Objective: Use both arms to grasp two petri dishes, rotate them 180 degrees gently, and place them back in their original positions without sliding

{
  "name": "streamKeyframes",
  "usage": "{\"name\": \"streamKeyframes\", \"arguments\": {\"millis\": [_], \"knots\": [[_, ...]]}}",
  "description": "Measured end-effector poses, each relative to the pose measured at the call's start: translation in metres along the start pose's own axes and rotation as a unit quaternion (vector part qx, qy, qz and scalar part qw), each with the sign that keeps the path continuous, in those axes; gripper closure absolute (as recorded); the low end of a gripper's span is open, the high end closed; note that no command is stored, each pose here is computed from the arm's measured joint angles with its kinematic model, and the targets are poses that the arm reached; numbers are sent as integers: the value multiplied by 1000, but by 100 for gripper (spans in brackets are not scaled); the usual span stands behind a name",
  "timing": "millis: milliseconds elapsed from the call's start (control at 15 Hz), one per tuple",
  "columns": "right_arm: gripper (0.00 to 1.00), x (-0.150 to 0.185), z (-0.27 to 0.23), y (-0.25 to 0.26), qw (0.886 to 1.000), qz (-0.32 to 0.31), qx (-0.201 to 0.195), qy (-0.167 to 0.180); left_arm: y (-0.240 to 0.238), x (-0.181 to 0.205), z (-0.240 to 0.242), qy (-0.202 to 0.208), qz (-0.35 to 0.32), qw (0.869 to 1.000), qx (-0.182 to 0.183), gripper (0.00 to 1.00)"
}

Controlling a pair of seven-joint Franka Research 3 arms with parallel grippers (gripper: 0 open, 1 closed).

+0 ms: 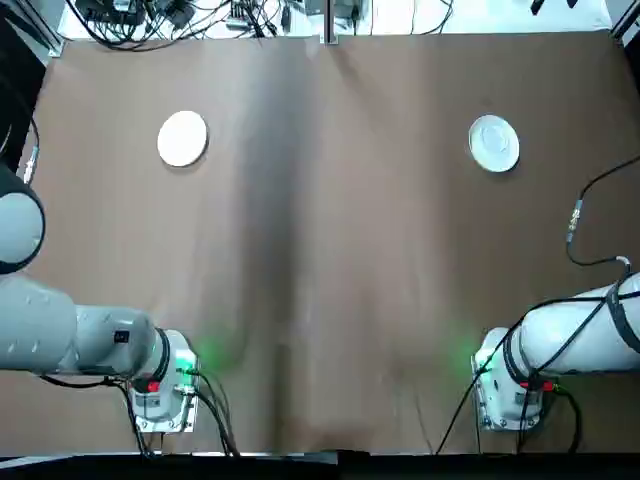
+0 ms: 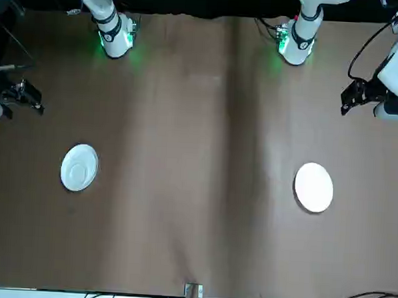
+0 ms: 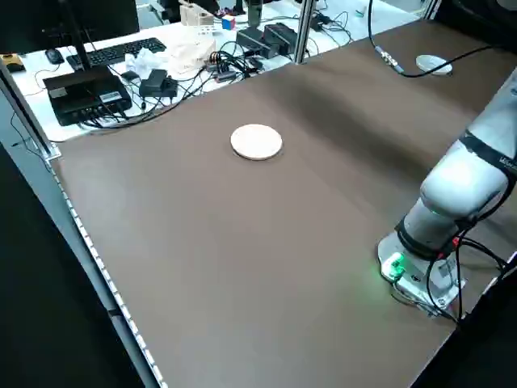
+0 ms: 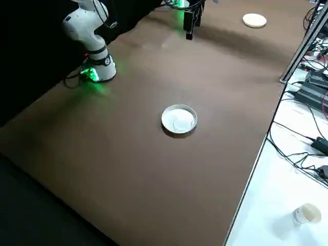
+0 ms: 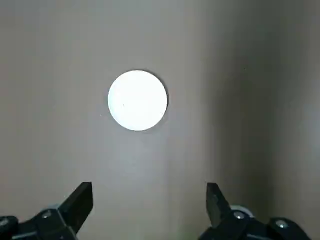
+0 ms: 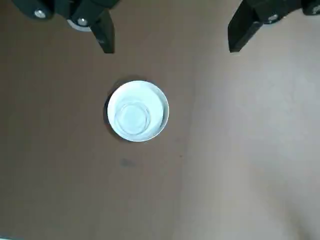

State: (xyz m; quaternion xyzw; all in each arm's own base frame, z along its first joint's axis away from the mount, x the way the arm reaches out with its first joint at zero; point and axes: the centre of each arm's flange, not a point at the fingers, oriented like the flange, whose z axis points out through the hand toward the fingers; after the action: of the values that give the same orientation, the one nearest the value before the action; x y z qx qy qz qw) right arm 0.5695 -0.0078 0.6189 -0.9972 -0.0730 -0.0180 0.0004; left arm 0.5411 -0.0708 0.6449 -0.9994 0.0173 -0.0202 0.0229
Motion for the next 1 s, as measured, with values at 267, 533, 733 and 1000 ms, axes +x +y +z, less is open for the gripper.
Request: {"name": "streamKeyframes", "arguments": {"millis": [267, 533, 733, 1000], "knots": [[0, 0, 0, -1, 1000, -1, 0, 0, 0, -1, 3, -3, -6, 1000, -1, 0], [0, 2, 6, -3, 1000, -3, 1, -4, 0, -1, 5, -6, -8, 1000, 0, 0], [0, 10, 21, -10, 1000, -10, 2, -13, -2, -1, 8, -8, -9, 1000, 0, 0], [0, 23, 46, -11, 1000, -13, 2, -19, -3, -1, 12, -13, -23, 1000, 1, 0]]}}
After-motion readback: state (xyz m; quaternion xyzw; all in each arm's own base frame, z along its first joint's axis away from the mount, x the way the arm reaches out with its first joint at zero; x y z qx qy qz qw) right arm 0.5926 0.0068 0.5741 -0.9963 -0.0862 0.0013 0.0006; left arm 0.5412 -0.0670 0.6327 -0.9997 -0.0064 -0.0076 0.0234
